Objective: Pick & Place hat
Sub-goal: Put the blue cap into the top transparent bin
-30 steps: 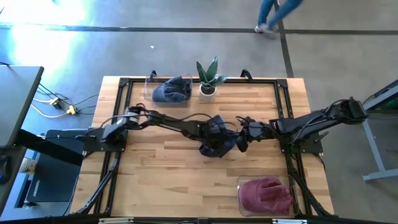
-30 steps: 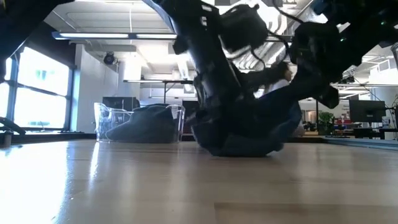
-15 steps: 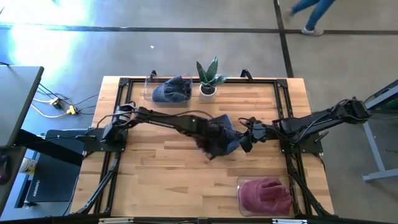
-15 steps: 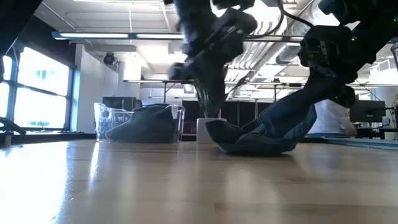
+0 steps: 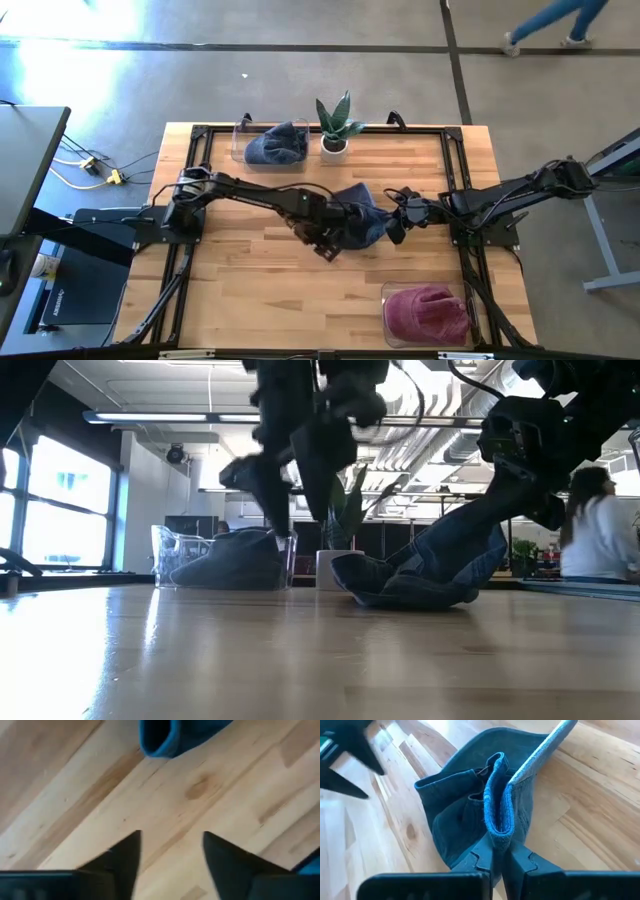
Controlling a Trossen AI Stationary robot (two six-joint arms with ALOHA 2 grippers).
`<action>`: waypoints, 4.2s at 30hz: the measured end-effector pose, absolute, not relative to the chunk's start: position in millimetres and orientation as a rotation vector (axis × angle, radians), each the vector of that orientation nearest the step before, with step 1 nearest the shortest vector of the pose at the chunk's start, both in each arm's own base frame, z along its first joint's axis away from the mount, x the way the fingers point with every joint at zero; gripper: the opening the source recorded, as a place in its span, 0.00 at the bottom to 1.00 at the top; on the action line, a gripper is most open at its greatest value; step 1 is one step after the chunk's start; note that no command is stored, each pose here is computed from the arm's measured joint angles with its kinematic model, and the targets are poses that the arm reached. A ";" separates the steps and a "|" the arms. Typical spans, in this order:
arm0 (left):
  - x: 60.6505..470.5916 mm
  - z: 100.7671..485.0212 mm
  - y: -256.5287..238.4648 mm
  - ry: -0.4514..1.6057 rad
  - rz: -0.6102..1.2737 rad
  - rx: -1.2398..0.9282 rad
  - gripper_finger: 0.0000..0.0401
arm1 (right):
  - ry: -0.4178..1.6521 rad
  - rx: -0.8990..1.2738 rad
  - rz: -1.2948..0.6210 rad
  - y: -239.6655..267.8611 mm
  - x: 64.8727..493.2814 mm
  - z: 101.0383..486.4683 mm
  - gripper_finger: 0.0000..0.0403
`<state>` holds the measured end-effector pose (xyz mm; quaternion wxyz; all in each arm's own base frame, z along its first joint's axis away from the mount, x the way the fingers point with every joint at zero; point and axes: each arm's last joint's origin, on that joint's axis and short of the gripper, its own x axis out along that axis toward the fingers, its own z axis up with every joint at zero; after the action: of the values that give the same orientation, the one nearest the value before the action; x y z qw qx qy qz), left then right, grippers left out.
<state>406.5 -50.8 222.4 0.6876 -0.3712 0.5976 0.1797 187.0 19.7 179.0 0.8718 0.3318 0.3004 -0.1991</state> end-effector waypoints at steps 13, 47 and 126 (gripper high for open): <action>423.8 220.3 -45.2 1.129 0.443 -0.779 0.82 | 0.646 0.652 -0.378 20.4 187.1 179.0 0.05; 419.8 199.4 -22.5 1.327 0.429 -0.547 0.09 | 0.601 0.680 -0.313 22.4 193.2 182.4 0.06; 130.3 325.0 -52.2 0.816 0.464 -0.439 0.45 | 0.566 0.415 -0.217 -56.3 480.5 316.4 0.04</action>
<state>130.3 -52.2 325.0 0.8689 -0.2097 0.3898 0.2216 480.5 -56.3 316.4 0.9334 0.2029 0.2765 -0.1060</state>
